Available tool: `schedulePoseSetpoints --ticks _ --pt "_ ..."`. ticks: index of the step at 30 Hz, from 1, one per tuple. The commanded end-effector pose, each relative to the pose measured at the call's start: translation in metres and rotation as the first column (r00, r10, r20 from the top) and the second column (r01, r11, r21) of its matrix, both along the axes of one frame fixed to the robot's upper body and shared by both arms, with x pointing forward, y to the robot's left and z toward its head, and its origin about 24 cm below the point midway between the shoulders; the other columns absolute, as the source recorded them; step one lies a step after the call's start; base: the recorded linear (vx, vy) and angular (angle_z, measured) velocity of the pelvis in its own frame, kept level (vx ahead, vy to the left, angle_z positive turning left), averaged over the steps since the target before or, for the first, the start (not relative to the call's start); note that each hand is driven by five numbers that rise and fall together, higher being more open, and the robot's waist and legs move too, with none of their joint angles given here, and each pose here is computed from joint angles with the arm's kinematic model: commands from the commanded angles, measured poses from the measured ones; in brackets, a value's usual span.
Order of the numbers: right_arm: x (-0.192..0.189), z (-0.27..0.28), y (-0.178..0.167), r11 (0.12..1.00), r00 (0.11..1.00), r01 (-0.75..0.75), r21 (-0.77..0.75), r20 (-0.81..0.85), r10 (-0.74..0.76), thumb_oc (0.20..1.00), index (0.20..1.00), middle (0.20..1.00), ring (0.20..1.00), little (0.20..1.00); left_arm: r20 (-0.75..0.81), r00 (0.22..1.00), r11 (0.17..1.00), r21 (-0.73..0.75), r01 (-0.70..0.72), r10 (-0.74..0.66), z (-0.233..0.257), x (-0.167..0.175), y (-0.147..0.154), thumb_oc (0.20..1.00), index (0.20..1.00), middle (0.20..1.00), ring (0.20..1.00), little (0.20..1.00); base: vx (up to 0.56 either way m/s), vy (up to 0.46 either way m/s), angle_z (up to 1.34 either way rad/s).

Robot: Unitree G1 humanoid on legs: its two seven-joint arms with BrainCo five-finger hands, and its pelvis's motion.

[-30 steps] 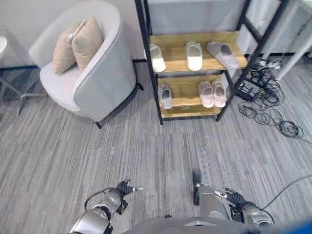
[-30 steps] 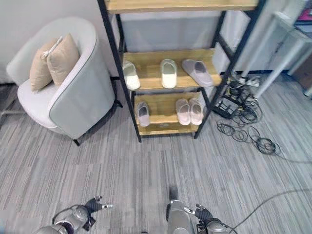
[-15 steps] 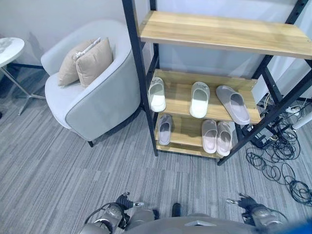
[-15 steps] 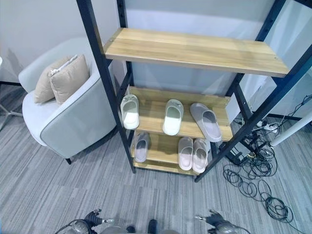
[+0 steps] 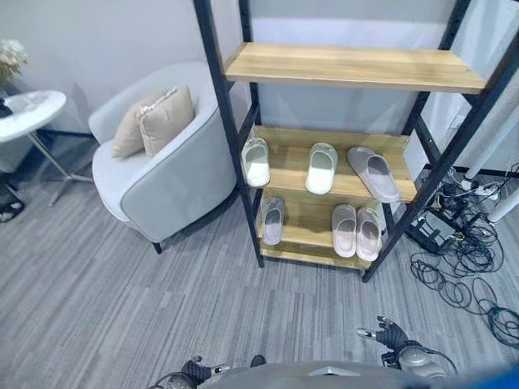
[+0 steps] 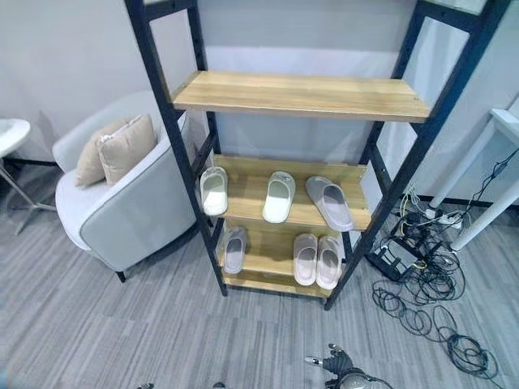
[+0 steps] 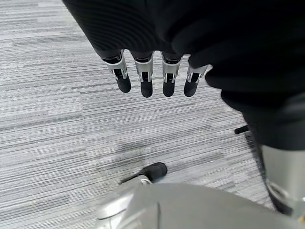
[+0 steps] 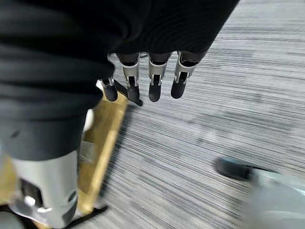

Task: Arrange the slippers neatly on the shoe rack.

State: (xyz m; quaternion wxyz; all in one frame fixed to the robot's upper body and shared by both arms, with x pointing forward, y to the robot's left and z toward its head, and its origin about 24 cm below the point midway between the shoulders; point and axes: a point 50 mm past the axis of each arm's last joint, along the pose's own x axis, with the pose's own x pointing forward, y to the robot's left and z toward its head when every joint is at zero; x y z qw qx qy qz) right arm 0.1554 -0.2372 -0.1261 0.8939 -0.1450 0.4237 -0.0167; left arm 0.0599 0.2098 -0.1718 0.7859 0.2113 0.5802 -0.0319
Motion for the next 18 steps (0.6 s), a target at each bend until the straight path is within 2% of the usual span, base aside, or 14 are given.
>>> schedulePoseSetpoints --ticks 1,4,7,11,13,14,15,18 --pt "0.034 0.026 -0.007 1.0 0.974 -0.027 0.004 0.227 0.026 1.0 1.0 1.0 1.0 1.0 0.083 0.988 0.991 -0.013 0.131 -0.129 0.007 0.039 -0.005 1.0 1.0 1.0 1.0 1.0 0.03 -0.001 0.31" --pt "0.062 0.049 0.015 0.992 0.924 -0.13 -0.009 0.361 0.124 1.0 1.0 1.0 1.0 1.0 0.106 0.982 0.987 -0.018 0.161 -0.158 0.007 0.046 -0.012 1.0 1.0 1.0 1.0 1.0 0.03 0.003 -0.01" --pt "0.088 0.091 0.033 0.975 0.804 -0.221 -0.016 0.562 0.192 1.0 1.0 1.0 1.0 1.0 0.086 0.968 0.97 -0.038 0.239 -0.235 0.004 0.039 -0.025 1.0 1.0 1.0 1.0 1.0 0.08 -0.003 0.03" --pt "0.093 0.108 0.04 0.962 0.752 -0.273 -0.028 0.618 0.231 1.0 1.0 1.0 1.0 1.0 0.064 0.97 0.971 -0.045 0.236 -0.233 0.003 0.032 -0.024 1.0 1.0 1.0 1.0 1.0 0.06 -0.024 0.17" --pt "0.102 0.121 0.034 0.968 0.718 -0.245 -0.055 0.66 0.219 1.0 1.0 1.0 1.0 1.0 0.057 0.96 0.96 -0.044 0.276 -0.273 0.002 0.03 -0.025 1.0 1.0 1.0 1.0 1.0 0.08 -0.078 0.19" --pt "0.114 0.138 0.028 0.974 0.674 -0.208 -0.093 0.708 0.211 1.0 1.0 1.0 1.0 1.0 0.054 0.951 0.951 -0.039 0.307 -0.305 0.002 0.028 -0.025 1.0 1.0 1.0 1.0 1.0 0.03 -0.146 0.15" --pt "0.12 0.153 0.027 0.971 0.626 -0.205 -0.123 0.746 0.227 1.0 1.0 1.0 1.0 1.0 0.07 0.955 0.957 -0.025 0.29 -0.288 0.004 0.032 -0.02 1.0 1.0 1.0 1.0 1.0 -0.01 -0.154 0.19" --pt "0.124 0.171 0.022 0.975 0.565 -0.173 -0.14 0.796 0.215 1.0 1.0 1.0 1.0 1.0 0.127 0.954 0.962 0.003 0.273 -0.272 0.009 0.046 -0.014 1.0 1.0 1.0 1.0 1.0 -0.08 -0.117 0.44"
